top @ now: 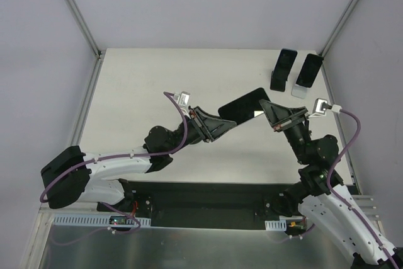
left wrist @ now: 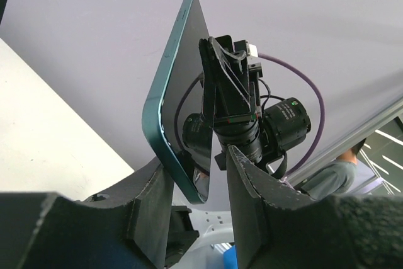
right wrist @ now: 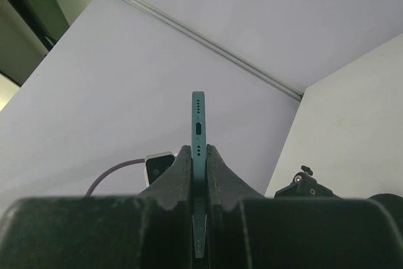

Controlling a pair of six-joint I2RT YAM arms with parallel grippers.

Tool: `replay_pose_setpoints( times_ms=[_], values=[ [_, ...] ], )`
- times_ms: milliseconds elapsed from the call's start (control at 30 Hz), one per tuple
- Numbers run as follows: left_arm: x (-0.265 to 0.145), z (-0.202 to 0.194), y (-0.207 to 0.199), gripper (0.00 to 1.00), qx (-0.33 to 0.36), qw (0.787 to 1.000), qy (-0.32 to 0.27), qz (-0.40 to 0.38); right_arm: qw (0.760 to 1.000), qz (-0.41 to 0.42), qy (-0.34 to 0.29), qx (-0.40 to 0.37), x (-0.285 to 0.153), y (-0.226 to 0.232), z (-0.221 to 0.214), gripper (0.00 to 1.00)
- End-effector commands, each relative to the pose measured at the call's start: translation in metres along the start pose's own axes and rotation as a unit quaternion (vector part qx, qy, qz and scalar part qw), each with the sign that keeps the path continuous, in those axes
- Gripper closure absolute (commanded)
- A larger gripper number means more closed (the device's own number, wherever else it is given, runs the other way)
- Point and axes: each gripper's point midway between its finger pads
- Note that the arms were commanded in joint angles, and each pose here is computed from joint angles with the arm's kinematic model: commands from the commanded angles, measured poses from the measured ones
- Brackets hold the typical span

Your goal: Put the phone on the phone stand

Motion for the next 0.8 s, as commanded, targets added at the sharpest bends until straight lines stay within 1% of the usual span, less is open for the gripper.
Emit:
replay_pose_setpoints(
  times_ms=[0, 67, 167, 200, 233, 300, 333, 367, 400, 433, 467, 500, 533, 567, 600, 633, 667, 700, 733, 767],
  values=[
    [0.004, 0.020, -0.052, 0.65, 0.012, 0.994, -0.034, -0.103, 0.998, 0.057, -0.014, 0.014, -0.006, 0.031, 0.011, 0.99],
    [0.005, 0.019, -0.056, 0.65, 0.014, 0.994, -0.029, -0.107, 0.998, 0.059, -0.011, 0.018, -0.008, 0.032, 0.011, 0.99],
    [0.006, 0.019, -0.061, 0.70, 0.023, 0.993, -0.025, -0.114, 0.998, 0.060, -0.010, 0.027, -0.011, 0.032, 0.010, 0.99],
    [0.005, 0.020, -0.064, 0.73, 0.026, 0.992, -0.025, -0.118, 0.998, 0.057, -0.009, 0.028, -0.011, 0.030, 0.009, 0.99],
    [0.004, 0.020, -0.065, 0.83, 0.028, 0.992, -0.026, -0.117, 0.998, 0.064, 0.005, 0.029, -0.012, 0.032, 0.004, 0.99],
    [0.003, 0.020, -0.065, 0.93, 0.031, 0.993, -0.023, -0.116, 0.997, 0.065, 0.011, 0.032, -0.012, 0.031, 0.000, 0.99],
    [0.001, 0.020, -0.066, 1.00, 0.031, 0.992, -0.023, -0.117, 0.997, 0.064, 0.014, 0.032, -0.012, 0.030, -0.002, 0.99],
    [0.000, 0.020, -0.065, 1.00, 0.032, 0.993, -0.023, -0.115, 0.997, 0.064, 0.019, 0.029, -0.012, 0.029, -0.003, 0.96],
    [-0.003, 0.021, -0.066, 1.00, 0.035, 0.993, -0.025, -0.113, 0.997, 0.063, 0.026, 0.027, -0.013, 0.030, -0.005, 0.92],
    [-0.006, 0.020, -0.063, 1.00, 0.038, 0.993, -0.023, -0.107, 0.997, 0.058, 0.033, 0.022, -0.013, 0.029, -0.008, 0.79],
    [-0.009, 0.019, -0.062, 1.00, 0.046, 0.993, -0.023, -0.103, 0.998, 0.041, 0.047, 0.011, -0.014, 0.021, -0.013, 0.72],
    [-0.014, 0.018, -0.058, 1.00, 0.049, 0.995, -0.015, -0.083, 0.997, 0.044, 0.060, 0.005, -0.016, 0.023, -0.017, 0.63],
    [-0.017, 0.016, -0.054, 1.00, 0.054, 0.996, -0.008, -0.070, 0.997, 0.042, 0.069, -0.005, -0.018, 0.021, -0.020, 0.45],
    [-0.021, 0.013, -0.048, 1.00, 0.071, 0.996, 0.003, -0.052, 0.995, 0.033, 0.085, -0.033, -0.021, 0.014, -0.026, 0.35],
    [-0.027, 0.017, -0.056, 1.00, 0.084, 0.995, 0.008, -0.049, 0.993, 0.038, 0.103, -0.047, -0.024, 0.015, -0.032, 0.24],
    [-0.032, 0.003, -0.037, 1.00, 0.093, 0.994, 0.053, 0.002, 0.991, 0.035, 0.116, -0.065, -0.027, 0.012, -0.035, 0.04],
    [-0.037, 0.001, -0.031, 1.00, 0.118, 0.990, 0.070, 0.022, 0.985, 0.025, 0.142, -0.100, -0.032, 0.002, -0.045, 0.03],
    [-0.044, 0.003, -0.036, 1.00, 0.130, 0.988, 0.079, 0.030, 0.978, 0.031, 0.169, -0.119, -0.037, 0.001, -0.053, 0.03],
    [-0.055, -0.006, -0.021, 1.00, 0.133, 0.982, 0.113, 0.075, 0.973, 0.032, 0.187, -0.134, -0.039, 0.001, -0.057, 0.03],
    [-0.065, -0.002, -0.030, 1.00, 0.154, 0.979, 0.114, 0.067, 0.966, 0.026, 0.214, -0.145, -0.044, -0.006, -0.065, 0.03]
  ],
)
Point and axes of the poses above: each gripper's point midway between its finger pads, its own x axis out along the fingers, its own y axis along the line the jaws close on, z = x × y, and after that the axes turned 7 degrees about -x, right-handed
